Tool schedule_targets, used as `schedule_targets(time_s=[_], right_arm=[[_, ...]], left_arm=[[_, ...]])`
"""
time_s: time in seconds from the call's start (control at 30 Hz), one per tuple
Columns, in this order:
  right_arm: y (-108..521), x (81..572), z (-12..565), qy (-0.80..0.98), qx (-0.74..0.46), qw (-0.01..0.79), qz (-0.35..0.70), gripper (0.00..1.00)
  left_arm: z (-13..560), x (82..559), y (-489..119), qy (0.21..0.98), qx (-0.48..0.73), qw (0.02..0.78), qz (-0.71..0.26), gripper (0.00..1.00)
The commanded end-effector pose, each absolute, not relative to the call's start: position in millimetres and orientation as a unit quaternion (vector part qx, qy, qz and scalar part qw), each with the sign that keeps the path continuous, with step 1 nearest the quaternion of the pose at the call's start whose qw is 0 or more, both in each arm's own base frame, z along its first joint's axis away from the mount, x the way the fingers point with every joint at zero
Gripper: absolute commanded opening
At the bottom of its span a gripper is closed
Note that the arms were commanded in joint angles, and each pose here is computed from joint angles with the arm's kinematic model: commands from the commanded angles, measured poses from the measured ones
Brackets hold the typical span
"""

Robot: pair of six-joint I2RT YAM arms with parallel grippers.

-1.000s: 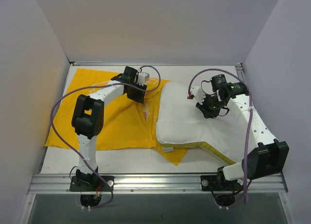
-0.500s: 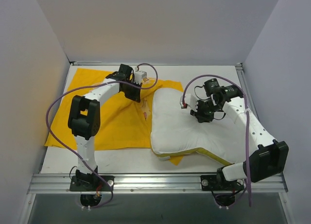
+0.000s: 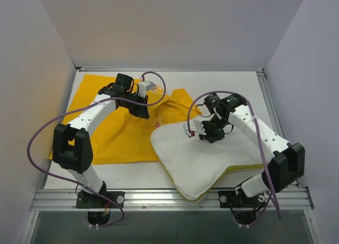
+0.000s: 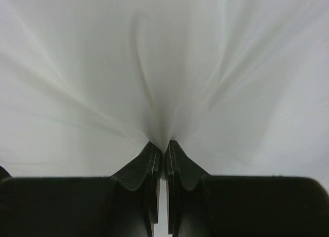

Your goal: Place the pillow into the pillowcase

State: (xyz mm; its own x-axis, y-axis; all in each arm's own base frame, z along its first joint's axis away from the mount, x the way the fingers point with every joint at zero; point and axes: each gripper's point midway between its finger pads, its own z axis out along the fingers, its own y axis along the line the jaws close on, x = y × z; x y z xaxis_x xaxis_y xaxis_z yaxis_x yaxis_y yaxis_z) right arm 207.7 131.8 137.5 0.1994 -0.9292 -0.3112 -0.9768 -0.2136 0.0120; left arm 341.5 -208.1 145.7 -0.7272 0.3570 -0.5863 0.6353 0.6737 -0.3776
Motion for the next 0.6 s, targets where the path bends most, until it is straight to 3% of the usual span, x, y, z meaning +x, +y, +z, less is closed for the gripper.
schedule_targets(time_s=[0.0,0.23,0.57], right_arm=[[140.4,237.4,152.2,0.609,-0.778,0.106,0.111,0.00],[139.4,281.2,174.5,0.616,-0.774,0.114,0.092,0.00],[126.4,324.6,133.0,0.642,-0.761,0.050,0.079,0.00]], left_arm=[[158.3,319.2,-210.1,0.868,0.312,0.235,-0.307,0.00],[160.7,312.2,-201.5,0.866,0.331,0.241,-0.289,0.00],[171.5,317.1,-205.5,0.854,0.347,0.253,-0.294,0.00]])
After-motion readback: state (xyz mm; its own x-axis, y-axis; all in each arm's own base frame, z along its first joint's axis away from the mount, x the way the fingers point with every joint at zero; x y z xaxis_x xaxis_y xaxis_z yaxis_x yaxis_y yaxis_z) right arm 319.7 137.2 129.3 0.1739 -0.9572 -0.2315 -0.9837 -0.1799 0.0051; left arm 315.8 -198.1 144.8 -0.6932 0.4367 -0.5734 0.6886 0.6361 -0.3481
